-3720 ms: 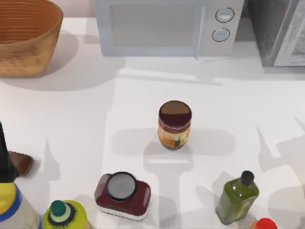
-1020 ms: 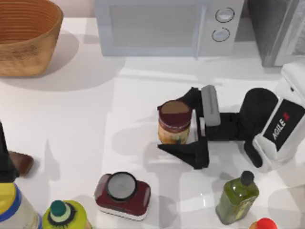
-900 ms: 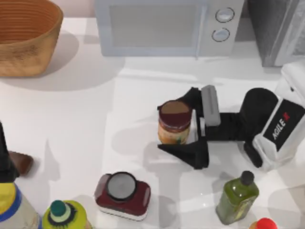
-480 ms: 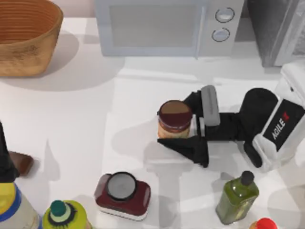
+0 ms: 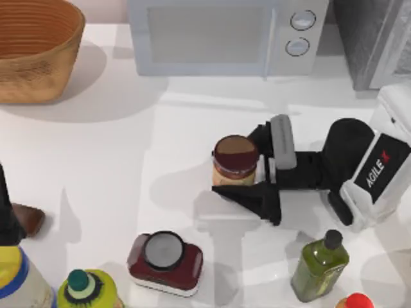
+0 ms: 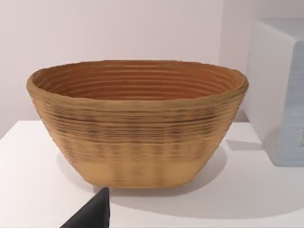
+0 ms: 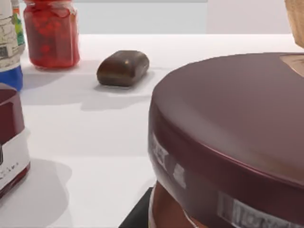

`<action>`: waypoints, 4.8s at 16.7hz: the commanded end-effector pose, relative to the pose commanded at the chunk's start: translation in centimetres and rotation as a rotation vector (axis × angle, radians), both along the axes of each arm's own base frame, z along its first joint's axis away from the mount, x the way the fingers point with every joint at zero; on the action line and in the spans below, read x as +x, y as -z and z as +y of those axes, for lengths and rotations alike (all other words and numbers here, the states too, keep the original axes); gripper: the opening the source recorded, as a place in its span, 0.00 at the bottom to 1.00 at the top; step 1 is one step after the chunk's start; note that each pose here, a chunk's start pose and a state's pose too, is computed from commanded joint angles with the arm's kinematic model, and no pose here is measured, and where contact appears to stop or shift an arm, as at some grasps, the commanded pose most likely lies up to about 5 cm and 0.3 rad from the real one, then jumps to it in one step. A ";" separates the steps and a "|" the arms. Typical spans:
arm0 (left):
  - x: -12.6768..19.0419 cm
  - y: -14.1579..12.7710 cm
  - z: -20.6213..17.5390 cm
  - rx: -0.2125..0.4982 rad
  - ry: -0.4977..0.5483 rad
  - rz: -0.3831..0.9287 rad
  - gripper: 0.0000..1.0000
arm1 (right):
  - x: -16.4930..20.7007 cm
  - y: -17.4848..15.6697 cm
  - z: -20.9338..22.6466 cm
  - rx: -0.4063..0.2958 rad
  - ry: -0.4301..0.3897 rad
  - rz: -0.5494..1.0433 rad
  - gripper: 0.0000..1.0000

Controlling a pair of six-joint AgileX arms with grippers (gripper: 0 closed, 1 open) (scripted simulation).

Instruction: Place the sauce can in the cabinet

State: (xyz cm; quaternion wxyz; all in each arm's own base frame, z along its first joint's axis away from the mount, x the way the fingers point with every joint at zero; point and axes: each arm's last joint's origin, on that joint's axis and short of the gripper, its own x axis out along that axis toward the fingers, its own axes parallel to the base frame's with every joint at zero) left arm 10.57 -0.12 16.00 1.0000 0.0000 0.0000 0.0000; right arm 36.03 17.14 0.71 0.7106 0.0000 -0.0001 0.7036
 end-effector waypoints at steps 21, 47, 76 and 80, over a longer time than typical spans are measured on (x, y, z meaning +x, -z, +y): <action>0.0 0.0 0.0 0.000 0.000 0.000 1.00 | 0.3 -12.1 0.2 -0.008 -0.004 0.025 0.00; 0.0 0.0 0.0 0.000 0.000 0.000 1.00 | -20.3 -25.9 -14.6 0.049 1.044 -0.090 0.00; 0.0 0.0 0.0 0.000 0.000 0.000 1.00 | -20.2 -36.2 -16.0 -0.126 1.594 0.087 0.00; 0.0 0.0 0.0 0.000 0.000 0.000 1.00 | -15.5 -44.8 -14.3 -0.094 1.563 0.063 0.00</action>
